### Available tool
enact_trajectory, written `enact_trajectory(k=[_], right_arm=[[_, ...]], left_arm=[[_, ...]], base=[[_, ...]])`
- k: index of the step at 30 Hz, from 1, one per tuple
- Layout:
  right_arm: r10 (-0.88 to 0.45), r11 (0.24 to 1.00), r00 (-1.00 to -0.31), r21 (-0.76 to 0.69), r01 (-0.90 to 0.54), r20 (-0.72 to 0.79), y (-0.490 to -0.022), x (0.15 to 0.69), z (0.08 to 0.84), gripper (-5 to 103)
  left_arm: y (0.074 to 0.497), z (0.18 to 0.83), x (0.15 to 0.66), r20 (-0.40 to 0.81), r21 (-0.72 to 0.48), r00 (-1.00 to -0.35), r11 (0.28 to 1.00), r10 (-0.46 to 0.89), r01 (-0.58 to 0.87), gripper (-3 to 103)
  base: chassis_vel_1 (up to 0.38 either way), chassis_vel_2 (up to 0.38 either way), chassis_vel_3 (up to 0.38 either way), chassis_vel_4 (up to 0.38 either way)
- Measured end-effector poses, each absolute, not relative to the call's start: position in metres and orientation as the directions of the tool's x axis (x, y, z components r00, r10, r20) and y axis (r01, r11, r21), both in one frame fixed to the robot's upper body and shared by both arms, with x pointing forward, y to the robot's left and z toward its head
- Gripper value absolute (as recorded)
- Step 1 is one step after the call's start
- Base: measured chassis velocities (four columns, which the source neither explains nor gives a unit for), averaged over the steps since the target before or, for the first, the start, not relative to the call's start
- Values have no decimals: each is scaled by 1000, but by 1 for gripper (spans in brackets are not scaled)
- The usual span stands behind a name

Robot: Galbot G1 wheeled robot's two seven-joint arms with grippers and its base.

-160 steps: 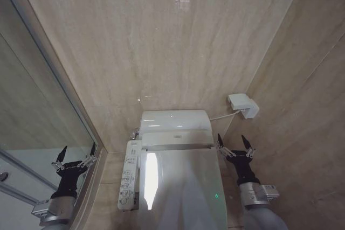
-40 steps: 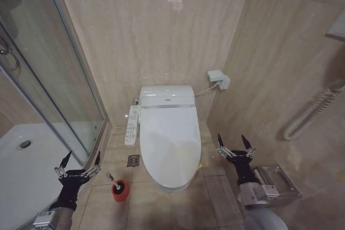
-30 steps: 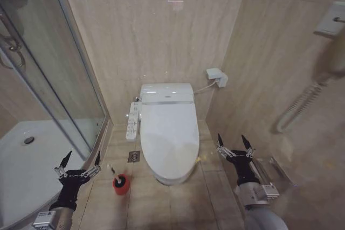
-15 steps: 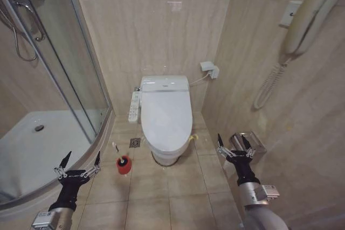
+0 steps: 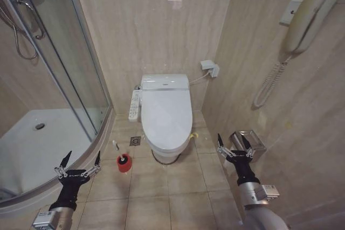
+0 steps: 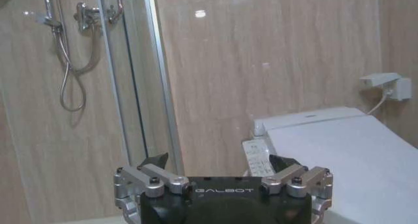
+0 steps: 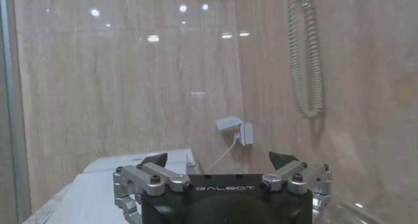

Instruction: Open the toilet lid, clean the toilet bowl with a toilet brush, close the toilet lid, and flush.

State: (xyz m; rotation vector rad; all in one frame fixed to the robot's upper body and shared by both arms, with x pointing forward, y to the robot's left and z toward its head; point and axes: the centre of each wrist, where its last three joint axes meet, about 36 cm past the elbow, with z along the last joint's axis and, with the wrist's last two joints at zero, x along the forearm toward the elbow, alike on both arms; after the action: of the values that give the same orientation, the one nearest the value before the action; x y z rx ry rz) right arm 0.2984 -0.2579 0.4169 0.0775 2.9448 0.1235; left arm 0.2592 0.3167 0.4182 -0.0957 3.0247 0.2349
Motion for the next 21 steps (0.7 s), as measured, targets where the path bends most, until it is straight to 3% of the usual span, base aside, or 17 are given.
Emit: enact_trajectory(k=[8, 21], right_arm=[[60, 995, -980, 88, 44, -189, -258, 298, 417, 100], [60, 995, -980, 88, 44, -190, -258, 298, 417, 100]], left_arm=[[317, 418, 259, -110, 150, -992, 986, -55, -71, 100], [317, 418, 259, -111, 151, -992, 986, -54, -71, 100]], base=[[147, -149, -131, 144], [-21, 32, 31, -31]])
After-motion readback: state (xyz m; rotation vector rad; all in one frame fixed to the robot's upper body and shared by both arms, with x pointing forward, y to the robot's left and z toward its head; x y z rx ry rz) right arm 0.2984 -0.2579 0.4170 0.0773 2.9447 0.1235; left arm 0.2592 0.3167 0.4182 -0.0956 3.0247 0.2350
